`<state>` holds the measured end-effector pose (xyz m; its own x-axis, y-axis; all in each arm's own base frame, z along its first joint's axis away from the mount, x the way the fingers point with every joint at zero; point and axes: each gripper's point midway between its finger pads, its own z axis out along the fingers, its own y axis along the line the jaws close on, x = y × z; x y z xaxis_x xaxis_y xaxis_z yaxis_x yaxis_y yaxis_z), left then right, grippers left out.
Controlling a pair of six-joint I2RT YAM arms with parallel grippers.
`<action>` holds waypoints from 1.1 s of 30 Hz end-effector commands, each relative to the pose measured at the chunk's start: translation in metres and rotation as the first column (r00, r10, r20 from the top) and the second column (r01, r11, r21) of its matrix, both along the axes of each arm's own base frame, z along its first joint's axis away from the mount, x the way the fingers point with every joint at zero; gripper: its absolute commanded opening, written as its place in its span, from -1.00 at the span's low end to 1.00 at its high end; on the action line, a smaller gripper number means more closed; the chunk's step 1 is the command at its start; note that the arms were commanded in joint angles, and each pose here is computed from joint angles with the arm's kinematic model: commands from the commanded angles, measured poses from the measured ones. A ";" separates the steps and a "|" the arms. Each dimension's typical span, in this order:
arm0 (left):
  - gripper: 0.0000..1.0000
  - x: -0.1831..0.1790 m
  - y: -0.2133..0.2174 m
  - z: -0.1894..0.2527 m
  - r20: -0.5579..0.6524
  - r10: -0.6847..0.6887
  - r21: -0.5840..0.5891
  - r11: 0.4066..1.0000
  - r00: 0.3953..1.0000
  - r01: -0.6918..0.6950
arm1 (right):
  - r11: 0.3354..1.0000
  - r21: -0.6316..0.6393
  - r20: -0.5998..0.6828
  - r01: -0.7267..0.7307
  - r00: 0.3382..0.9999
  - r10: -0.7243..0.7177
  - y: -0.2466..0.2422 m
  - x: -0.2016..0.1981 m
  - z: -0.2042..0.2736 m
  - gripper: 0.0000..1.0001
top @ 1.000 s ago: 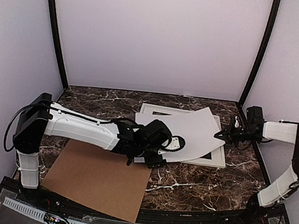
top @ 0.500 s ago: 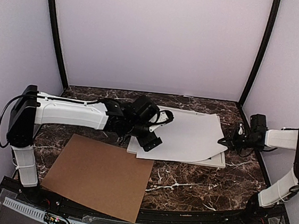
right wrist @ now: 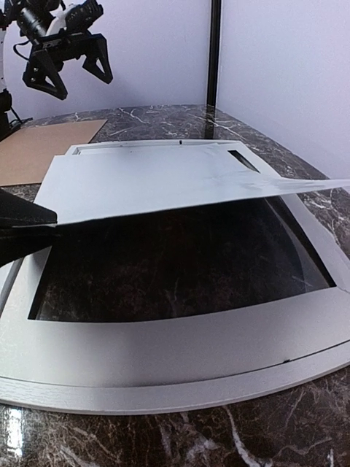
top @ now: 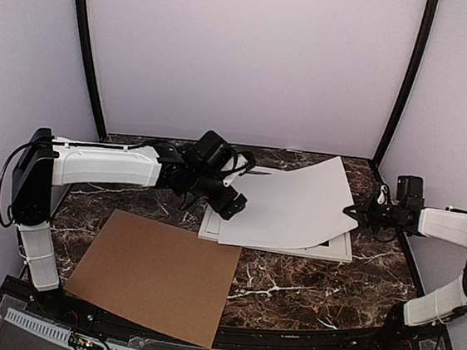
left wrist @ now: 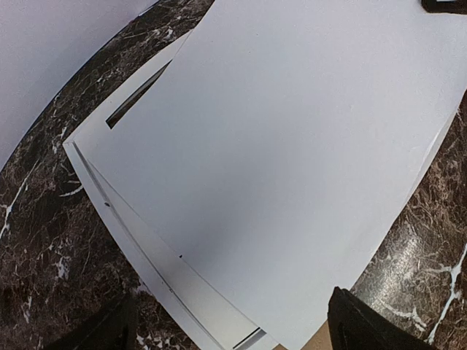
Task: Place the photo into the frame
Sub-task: Press the mat board.
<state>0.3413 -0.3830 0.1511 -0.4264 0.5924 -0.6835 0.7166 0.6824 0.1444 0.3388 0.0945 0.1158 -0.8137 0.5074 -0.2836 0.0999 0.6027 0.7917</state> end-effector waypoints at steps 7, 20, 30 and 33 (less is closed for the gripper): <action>0.87 0.022 0.019 0.033 -0.078 0.114 -0.144 0.982 0.990 -0.124 | 0.993 0.041 0.053 -0.107 0.993 0.105 0.036 0.001 0.024 -1.00; 0.87 0.039 0.034 0.038 -0.087 0.171 -0.167 0.969 0.981 -0.184 | 0.983 0.115 0.107 -0.143 0.986 0.131 0.050 0.002 0.058 -1.00; 0.85 0.051 0.042 0.033 -0.138 0.207 -0.205 0.951 0.969 -0.232 | 0.974 0.152 0.253 -0.170 0.959 0.128 0.041 0.008 0.139 -1.00; 0.84 0.054 0.045 0.025 -0.147 0.227 -0.194 0.948 0.963 -0.253 | 0.975 0.167 0.285 -0.148 0.954 0.096 0.025 0.013 0.156 -1.00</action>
